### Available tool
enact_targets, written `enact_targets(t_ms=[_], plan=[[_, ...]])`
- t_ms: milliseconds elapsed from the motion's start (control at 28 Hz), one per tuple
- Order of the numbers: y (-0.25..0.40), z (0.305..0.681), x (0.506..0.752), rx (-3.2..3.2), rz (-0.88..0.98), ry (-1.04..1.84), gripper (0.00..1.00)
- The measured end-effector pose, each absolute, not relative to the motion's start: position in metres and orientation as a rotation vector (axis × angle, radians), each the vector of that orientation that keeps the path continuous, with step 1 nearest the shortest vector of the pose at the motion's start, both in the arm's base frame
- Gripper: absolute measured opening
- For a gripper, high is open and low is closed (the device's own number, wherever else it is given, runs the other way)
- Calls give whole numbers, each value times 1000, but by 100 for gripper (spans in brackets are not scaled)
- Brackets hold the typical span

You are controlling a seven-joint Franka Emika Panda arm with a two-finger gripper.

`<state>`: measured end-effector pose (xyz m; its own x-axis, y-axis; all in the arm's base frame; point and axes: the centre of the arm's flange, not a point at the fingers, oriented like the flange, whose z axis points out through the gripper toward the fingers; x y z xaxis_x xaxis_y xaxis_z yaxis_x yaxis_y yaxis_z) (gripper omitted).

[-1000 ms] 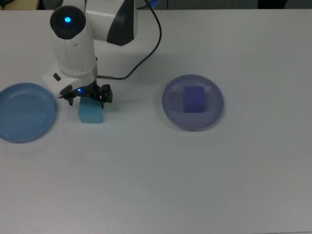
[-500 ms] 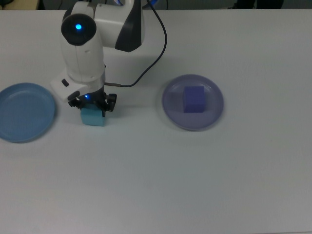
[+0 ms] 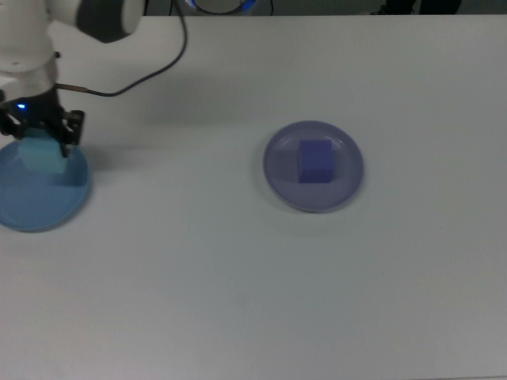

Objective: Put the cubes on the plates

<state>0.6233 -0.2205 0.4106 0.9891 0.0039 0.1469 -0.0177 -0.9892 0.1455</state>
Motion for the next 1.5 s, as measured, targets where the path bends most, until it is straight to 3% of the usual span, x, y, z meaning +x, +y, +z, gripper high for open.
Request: enact_targets(t_ms=[214,464,750,857,1071,1357,1500], plan=[[-274,373,616,3001,151,-12,61],[-278,352,632,3053,312,-125,61],[-279,377,638,3045,391,-134,87],[-279,391,637,3039,417,-128,99],[-267,435,628,3075,400,-106,100],[-179,563,589,3201,321,45,100],[-143,608,565,3231,315,2,100]])
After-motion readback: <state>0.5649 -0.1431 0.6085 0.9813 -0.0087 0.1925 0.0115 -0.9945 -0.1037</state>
